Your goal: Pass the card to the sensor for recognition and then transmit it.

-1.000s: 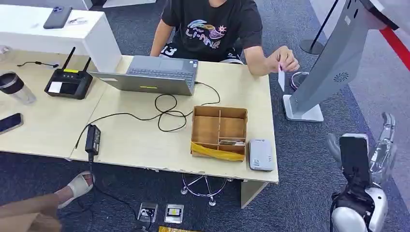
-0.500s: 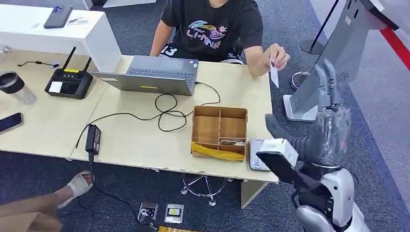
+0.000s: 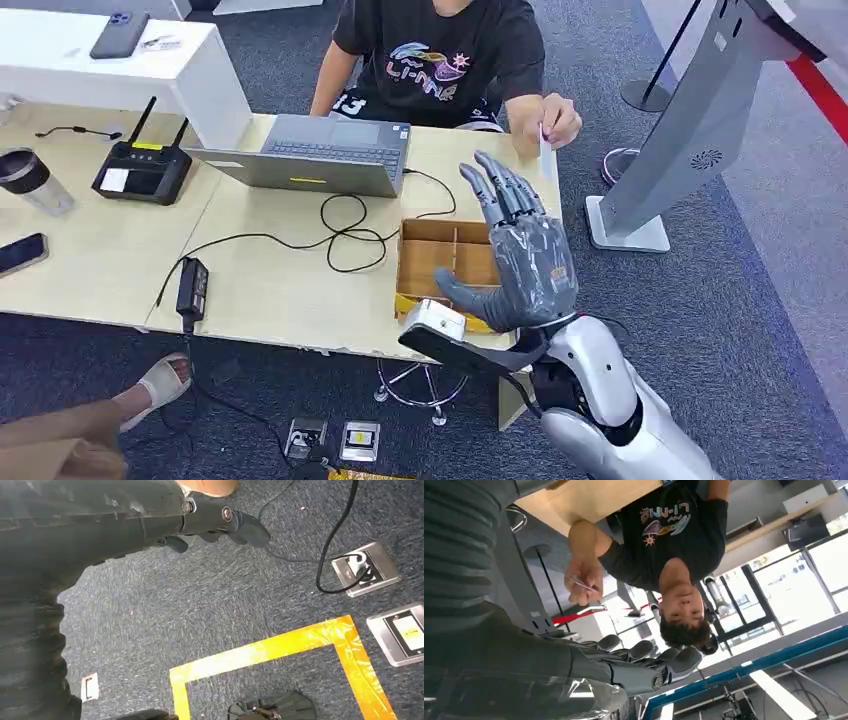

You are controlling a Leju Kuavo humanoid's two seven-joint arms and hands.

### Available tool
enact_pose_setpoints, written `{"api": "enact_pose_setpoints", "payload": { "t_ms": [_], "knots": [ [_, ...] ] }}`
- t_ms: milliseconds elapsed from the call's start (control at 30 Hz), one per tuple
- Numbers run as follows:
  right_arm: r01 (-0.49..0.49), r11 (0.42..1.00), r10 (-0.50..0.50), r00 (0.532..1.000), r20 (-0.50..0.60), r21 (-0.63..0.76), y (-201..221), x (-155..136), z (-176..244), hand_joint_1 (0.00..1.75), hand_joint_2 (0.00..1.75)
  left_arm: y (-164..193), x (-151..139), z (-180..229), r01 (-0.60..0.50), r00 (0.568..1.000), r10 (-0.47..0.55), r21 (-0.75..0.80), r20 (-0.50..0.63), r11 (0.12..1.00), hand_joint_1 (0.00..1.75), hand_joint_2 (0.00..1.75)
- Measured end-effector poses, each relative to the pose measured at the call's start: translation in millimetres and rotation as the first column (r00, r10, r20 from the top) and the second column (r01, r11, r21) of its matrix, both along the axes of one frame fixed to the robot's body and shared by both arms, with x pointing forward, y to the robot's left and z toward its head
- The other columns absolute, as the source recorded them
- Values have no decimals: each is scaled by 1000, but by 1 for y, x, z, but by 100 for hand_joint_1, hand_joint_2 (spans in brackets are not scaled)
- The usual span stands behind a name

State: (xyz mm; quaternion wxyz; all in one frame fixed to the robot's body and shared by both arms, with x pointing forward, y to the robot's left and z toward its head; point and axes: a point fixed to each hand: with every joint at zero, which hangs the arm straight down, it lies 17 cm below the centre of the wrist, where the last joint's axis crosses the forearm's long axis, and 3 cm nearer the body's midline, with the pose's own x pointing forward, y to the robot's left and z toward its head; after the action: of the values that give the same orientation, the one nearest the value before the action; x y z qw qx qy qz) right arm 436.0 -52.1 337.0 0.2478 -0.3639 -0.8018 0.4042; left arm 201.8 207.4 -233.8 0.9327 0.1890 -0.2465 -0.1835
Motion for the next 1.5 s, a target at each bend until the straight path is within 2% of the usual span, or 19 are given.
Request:
{"api": "enact_pose_setpoints", "payload": {
  "t_ms": [367,967,1500],
  "knots": [
    [-22,1000,23,998,-53,21,20,18,-9,0,175,0,2,0,3,1000,-3,9,-16,1000,0,175],
    [-13,997,14,1000,-9,81,41,34,-1,0,175,-2,3,2,-35,998,37,33,-58,999,0,175],
    [61,994,-58,998,-33,86,39,61,-24,0,175,-4,5,3,-47,996,49,37,-69,998,0,175]
  ]
}}
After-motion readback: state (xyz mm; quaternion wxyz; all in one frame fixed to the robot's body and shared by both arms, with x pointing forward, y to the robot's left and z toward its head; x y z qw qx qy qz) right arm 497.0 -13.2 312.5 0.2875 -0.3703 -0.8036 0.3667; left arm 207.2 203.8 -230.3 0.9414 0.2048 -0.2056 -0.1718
